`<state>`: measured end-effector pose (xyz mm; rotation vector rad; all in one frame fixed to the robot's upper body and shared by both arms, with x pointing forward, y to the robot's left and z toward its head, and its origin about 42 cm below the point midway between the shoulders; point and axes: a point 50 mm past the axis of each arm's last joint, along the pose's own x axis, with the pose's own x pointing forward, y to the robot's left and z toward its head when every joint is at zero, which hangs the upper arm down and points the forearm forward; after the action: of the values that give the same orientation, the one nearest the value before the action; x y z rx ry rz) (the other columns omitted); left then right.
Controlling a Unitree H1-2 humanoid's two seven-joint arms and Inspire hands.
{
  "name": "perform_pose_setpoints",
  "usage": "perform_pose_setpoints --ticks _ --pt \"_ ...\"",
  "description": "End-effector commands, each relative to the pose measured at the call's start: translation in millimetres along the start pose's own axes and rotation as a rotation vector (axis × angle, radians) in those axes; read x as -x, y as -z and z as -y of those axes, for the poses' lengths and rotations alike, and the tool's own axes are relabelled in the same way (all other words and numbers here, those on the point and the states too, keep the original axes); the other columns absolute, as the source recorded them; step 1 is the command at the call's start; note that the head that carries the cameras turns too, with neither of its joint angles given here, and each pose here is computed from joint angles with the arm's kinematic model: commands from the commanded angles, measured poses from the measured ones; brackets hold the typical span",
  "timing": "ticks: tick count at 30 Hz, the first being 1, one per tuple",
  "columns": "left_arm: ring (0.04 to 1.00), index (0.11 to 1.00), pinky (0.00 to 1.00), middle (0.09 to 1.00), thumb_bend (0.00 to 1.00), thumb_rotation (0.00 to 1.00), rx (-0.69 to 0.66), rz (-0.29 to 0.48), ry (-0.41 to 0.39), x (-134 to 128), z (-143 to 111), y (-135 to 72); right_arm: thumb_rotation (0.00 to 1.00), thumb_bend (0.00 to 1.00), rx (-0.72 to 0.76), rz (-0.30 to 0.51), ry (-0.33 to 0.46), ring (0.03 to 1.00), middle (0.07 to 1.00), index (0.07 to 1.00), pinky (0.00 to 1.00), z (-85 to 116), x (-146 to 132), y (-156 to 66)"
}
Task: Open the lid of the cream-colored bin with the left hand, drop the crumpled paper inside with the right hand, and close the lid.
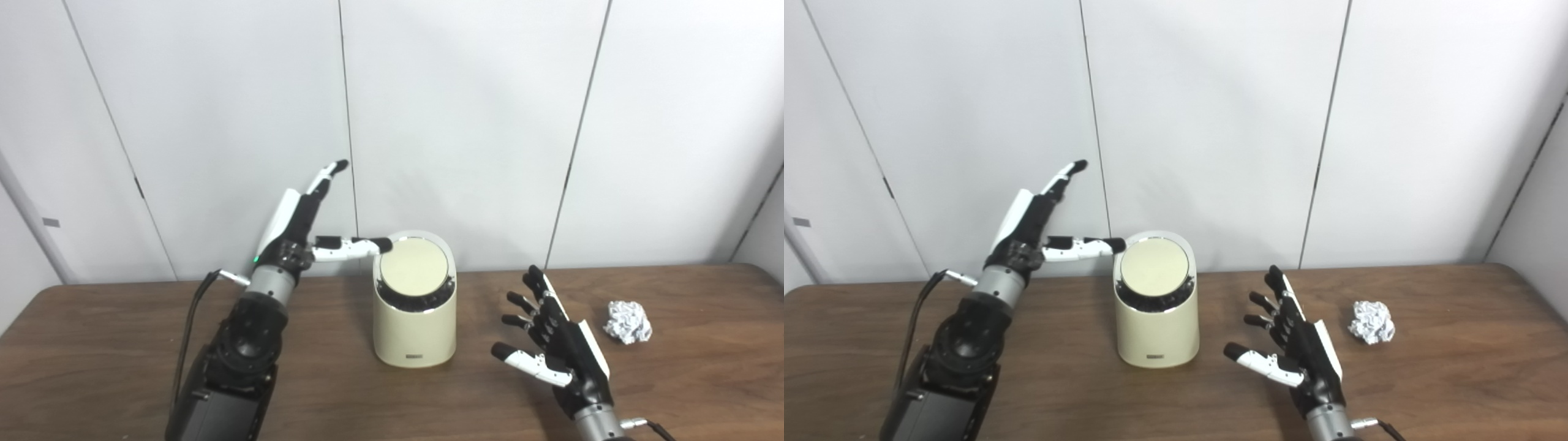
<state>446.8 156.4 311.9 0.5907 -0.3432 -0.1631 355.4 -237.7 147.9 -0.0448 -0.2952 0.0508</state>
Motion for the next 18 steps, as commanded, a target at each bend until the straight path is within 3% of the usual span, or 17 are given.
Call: perform_pose_setpoints --ticks 1,7,18 --pt "1.000 1.000 0.84 1.000 1.00 0.24 -0.058 0.074 -0.039 -14.7 -15.6 -26.5 0.29 0.88 0.013 0.078 -0.005 0.878 0.982 0.981 0.76 -0.6 -13.7 -17.0" --pt "1.000 1.000 0.78 1.000 1.00 0.23 -0.136 0.098 -0.020 -21.2 -10.4 -36.0 0.30 0.88 0.013 0.082 -0.005 0.880 0.982 0.977 0.76 0.8 -14.5 -17.3" --pt "1.000 1.000 0.86 1.000 0.98 0.21 -0.301 0.137 0.013 -24.3 -1.1 -45.0 0.30 0.87 0.018 0.081 -0.005 0.870 0.973 0.968 0.75 -4.8 -12.9 -21.4"
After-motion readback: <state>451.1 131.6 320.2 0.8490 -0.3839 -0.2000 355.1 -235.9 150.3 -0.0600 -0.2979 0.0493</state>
